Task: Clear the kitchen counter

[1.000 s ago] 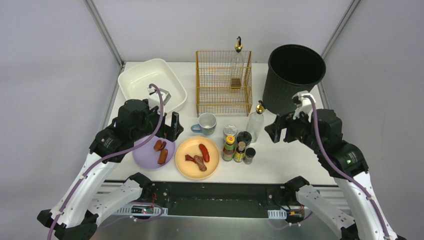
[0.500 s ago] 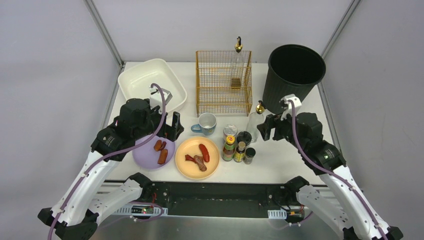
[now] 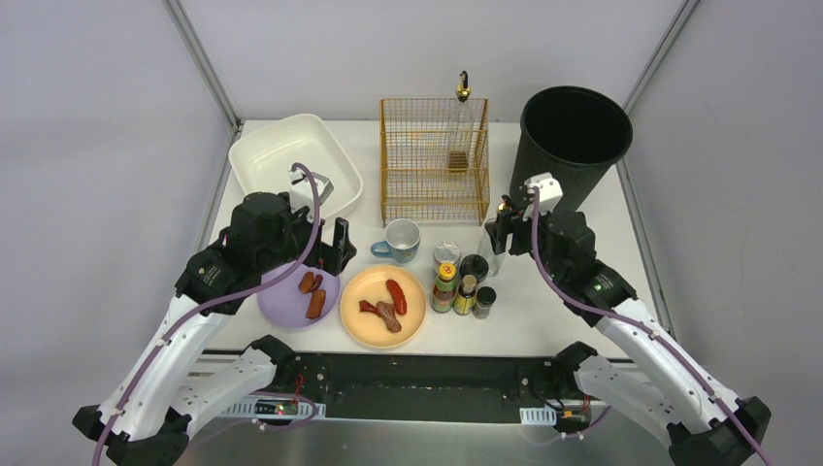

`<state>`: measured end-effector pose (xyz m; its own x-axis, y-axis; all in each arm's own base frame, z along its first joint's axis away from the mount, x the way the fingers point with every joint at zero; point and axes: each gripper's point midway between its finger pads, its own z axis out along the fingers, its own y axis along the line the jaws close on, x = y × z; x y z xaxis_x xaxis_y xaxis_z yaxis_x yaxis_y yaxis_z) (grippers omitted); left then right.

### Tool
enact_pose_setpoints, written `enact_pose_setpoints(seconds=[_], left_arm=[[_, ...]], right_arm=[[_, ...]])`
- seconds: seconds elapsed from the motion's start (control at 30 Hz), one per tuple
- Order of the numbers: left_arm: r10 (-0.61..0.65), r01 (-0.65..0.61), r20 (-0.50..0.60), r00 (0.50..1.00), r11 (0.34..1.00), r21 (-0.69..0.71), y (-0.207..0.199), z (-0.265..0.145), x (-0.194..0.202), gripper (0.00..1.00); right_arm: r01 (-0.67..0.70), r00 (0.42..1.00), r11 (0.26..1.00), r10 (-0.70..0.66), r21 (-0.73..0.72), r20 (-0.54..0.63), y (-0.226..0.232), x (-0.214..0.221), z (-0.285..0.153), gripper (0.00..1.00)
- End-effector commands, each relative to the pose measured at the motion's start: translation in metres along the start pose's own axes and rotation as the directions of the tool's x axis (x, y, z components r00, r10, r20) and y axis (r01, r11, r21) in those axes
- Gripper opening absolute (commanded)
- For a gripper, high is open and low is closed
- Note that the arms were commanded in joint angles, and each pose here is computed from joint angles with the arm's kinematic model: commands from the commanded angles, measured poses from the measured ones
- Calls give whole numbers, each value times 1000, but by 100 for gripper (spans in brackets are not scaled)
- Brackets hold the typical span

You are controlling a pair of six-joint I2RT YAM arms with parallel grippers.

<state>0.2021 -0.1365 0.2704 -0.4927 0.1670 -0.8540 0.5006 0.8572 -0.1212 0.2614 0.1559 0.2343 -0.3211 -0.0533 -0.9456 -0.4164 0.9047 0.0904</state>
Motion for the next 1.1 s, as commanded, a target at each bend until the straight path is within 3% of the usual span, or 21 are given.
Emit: enact_pose_setpoints(seconds=[0.0, 0.4, 0.8, 1.07], left_arm=[[21, -21, 23, 1000, 1000, 6, -1, -1, -4, 100], [20, -20, 23, 1000, 1000, 8, -1, -1, -1, 100], [20, -20, 24, 1000, 1000, 11, -1, -2, -1, 100], [20, -20, 32, 999, 1000, 11, -1, -4, -2, 100]], right_arm=[[0, 991, 1000, -3, 27, 133, -1, -27, 8, 68], [19, 992, 999, -24, 43, 122, 1, -20, 18, 46], [60, 984, 997, -69, 58, 167, 1, -46, 13, 0], [94, 967, 991, -114, 99, 229, -3, -95, -7, 0]])
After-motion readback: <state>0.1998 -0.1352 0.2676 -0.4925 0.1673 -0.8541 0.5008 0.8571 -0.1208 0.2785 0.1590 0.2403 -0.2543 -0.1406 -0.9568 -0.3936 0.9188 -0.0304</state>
